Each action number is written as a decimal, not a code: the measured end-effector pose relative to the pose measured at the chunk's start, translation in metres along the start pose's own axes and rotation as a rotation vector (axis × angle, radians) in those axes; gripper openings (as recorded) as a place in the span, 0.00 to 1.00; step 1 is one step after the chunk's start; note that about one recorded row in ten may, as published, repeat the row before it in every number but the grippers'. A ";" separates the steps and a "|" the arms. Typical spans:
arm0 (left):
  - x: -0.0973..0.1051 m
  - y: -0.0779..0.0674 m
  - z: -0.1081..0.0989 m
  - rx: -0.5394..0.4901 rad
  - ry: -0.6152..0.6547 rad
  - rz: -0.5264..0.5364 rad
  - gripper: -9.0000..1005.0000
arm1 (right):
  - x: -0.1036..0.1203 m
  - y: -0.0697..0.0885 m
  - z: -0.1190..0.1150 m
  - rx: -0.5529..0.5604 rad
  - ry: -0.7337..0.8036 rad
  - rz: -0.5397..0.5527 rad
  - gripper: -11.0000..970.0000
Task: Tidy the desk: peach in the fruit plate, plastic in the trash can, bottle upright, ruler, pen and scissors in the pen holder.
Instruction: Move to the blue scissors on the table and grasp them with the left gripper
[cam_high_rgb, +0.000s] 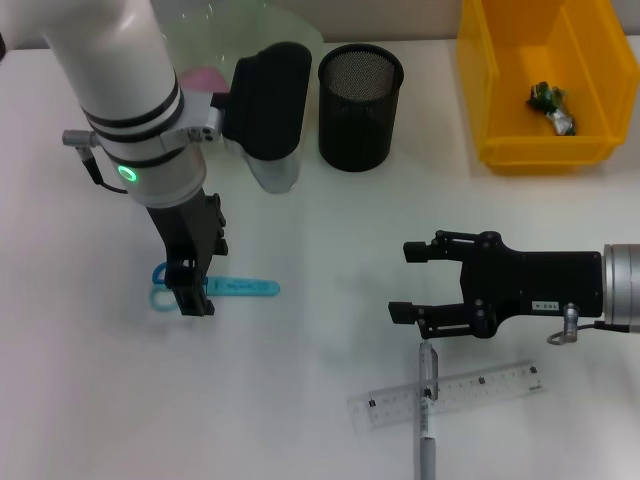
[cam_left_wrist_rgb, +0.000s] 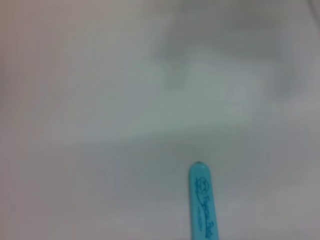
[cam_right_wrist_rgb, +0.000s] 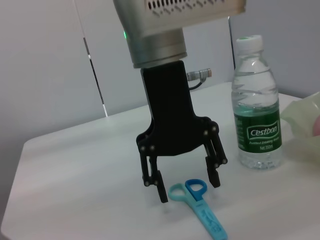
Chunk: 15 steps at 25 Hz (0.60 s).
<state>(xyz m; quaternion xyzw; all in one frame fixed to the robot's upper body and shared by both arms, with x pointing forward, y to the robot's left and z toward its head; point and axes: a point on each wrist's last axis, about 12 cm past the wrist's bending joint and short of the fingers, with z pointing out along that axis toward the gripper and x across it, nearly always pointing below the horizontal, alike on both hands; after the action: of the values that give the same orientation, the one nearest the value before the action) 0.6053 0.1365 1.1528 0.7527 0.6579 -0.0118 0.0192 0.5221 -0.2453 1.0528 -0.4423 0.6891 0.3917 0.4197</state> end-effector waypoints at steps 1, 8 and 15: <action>0.000 0.000 0.002 0.000 0.006 0.003 0.77 | 0.000 0.000 0.000 0.000 0.000 0.001 0.85; 0.001 0.000 0.006 -0.003 0.015 0.004 0.77 | 0.001 0.001 0.000 -0.003 0.000 0.002 0.85; 0.003 0.000 0.011 0.001 0.021 0.004 0.77 | 0.002 0.002 0.002 -0.004 -0.002 0.001 0.85</action>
<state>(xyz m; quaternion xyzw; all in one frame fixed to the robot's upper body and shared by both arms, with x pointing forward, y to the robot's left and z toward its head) 0.6058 0.1386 1.1415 0.7541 0.6566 -0.0043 0.0117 0.5201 -0.2433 1.0509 -0.4422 0.6881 0.3938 0.4194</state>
